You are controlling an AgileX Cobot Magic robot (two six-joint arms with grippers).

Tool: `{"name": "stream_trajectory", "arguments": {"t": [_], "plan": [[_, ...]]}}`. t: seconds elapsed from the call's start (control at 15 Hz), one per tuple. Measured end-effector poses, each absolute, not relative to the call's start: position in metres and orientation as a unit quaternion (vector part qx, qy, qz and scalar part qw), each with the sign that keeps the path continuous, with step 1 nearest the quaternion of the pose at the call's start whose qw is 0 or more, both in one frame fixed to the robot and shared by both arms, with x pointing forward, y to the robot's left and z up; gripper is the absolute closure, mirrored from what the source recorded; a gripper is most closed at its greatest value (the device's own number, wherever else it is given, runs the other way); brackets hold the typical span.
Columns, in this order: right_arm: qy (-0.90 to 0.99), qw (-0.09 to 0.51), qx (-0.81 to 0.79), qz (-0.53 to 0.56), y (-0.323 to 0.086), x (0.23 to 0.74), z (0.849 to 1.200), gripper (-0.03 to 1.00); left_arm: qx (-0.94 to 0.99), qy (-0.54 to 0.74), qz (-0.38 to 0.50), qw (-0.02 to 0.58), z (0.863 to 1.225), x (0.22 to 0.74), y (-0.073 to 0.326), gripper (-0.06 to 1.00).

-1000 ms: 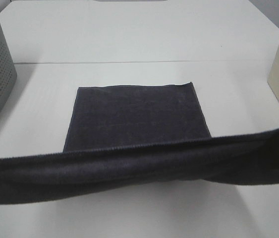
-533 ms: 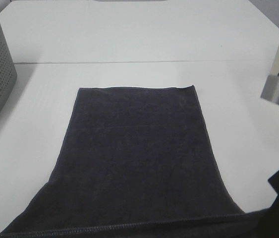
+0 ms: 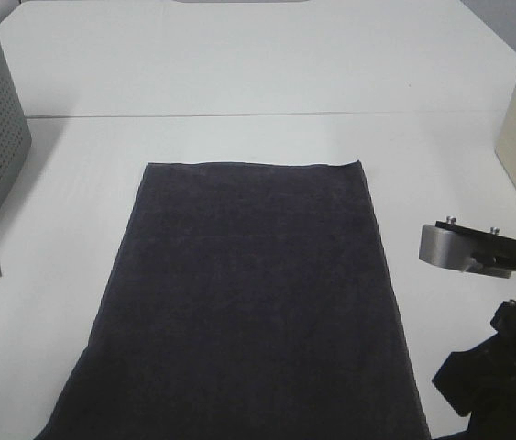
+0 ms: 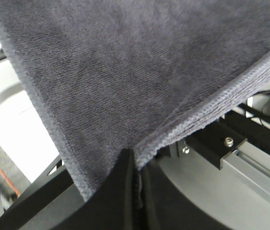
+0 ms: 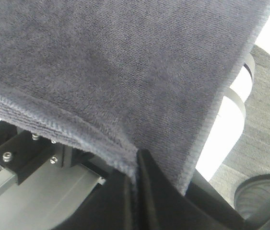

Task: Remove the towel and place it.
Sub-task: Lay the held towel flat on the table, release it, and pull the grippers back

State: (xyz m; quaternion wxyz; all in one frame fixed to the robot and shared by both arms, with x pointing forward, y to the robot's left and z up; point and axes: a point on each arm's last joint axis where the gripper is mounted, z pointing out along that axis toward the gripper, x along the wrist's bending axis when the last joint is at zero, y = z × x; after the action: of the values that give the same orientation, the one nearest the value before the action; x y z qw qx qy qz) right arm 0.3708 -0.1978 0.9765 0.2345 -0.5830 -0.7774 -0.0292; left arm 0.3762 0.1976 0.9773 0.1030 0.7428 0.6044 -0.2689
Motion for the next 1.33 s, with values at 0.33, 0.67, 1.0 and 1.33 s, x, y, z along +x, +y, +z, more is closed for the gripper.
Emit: {"name": "stream_trajectory", "arguments": {"t": [0.33,0.67,1.0,1.33], "plan": [[-0.781,0.248,-0.573,0.01,-0.195,0.381,0.955,0.96,0.732,0.596,-0.33,0.023,0.931,0.393,0.19,0.94],[-0.776,0.265,-0.569,0.064,-0.193,0.391,0.919,0.96,0.725,0.592,-0.352,0.001,0.896,0.405,0.185,0.94],[-0.77,0.278,-0.568,0.083,-0.192,0.395,0.903,0.96,0.733,0.59,-0.339,0.0,0.889,0.417,0.182,0.94],[-0.782,0.296,-0.543,0.069,-0.191,0.394,0.904,0.96,0.777,0.542,-0.319,-0.032,0.887,0.403,0.166,0.94]]}}
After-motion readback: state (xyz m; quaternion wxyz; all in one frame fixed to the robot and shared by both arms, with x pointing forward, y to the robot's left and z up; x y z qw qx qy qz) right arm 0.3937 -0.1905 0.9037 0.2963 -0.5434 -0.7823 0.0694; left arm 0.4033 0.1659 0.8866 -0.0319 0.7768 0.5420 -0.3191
